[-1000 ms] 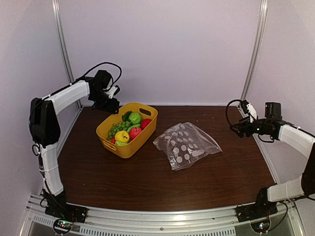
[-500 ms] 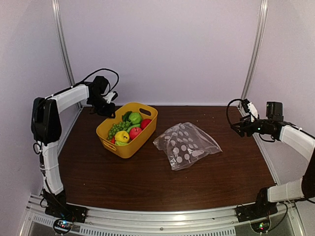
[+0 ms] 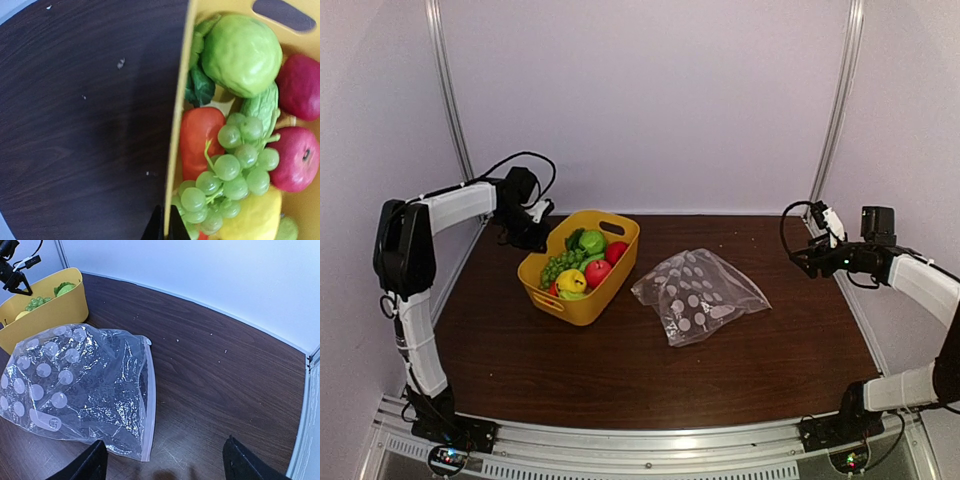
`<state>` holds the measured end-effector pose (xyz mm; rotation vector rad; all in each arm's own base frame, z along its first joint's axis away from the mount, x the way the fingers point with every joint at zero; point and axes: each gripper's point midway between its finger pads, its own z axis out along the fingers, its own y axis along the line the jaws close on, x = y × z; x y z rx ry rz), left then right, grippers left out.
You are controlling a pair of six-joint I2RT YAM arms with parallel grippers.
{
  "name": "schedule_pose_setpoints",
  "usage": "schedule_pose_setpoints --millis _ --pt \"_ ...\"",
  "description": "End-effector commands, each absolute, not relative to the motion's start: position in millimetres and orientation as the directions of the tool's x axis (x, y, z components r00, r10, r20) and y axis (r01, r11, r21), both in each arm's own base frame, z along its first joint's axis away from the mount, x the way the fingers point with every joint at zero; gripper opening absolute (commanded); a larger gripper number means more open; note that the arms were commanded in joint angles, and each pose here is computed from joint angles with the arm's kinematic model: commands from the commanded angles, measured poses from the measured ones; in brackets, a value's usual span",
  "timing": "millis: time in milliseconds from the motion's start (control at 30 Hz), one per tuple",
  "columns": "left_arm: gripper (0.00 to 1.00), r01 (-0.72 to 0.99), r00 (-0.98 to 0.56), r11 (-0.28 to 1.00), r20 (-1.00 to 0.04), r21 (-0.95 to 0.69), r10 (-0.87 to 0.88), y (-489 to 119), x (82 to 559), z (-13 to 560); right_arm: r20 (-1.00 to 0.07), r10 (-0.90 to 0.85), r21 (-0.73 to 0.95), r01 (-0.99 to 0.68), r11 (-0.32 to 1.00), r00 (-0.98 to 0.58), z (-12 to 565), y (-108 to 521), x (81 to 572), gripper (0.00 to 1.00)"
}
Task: Place the food in the zip-top bag and seal the zipper
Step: Adjust the bin at the corner of the board.
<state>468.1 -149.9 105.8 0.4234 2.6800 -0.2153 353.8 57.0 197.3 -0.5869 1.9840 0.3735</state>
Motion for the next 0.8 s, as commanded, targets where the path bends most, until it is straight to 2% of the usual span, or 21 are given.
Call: schedule_pose_setpoints --millis 0,167,333,367,400,500,633,767 --pt "0.0 0.263 -0.886 0.948 -0.433 -0.18 0.163 -157.2 418.4 133.2 -0.872 -0.252 0.022 -0.547 0.837 -0.42 199.6 56.8 360.1 0.79" --pt "0.0 0.23 -0.883 0.935 -0.461 -0.269 0.085 -173.2 373.3 141.9 -0.825 -0.25 0.081 -0.543 0.836 -0.507 176.8 56.5 370.1 0.75" --pt "0.0 0.245 -0.867 0.928 -0.492 -0.281 0.08 -176.3 356.6 144.8 -0.73 -0.265 0.207 -0.573 0.793 -0.63 140.2 78.6 375.8 0.72" --pt "0.08 0.242 -0.867 0.931 -0.492 -0.274 0.08 -175.3 357.3 143.9 -0.704 -0.282 0.226 -0.582 0.781 -0.652 133.0 85.0 375.6 0.7" --pt "0.24 0.231 -0.874 0.936 -0.479 -0.265 0.08 -173.1 356.6 141.9 -0.679 -0.298 0.249 -0.592 0.767 -0.671 125.6 92.5 375.1 0.69" --pt "0.42 0.209 -0.878 0.945 -0.474 -0.251 0.068 -170.8 361.2 149.3 -0.622 -0.329 0.304 -0.607 0.734 -0.71 110.8 113.9 376.5 0.67" --pt "0.55 0.193 -0.828 0.957 -0.559 -0.215 0.041 -162.0 370.1 185.6 -0.568 -0.358 0.327 -0.602 0.728 -0.741 98.7 121.1 388.3 0.66" --pt "0.58 0.234 -0.764 0.944 -0.644 -0.234 0.03 -166.5 373.2 224.0 -0.521 -0.382 0.339 -0.596 0.728 -0.763 85.2 119.4 401.5 0.64"
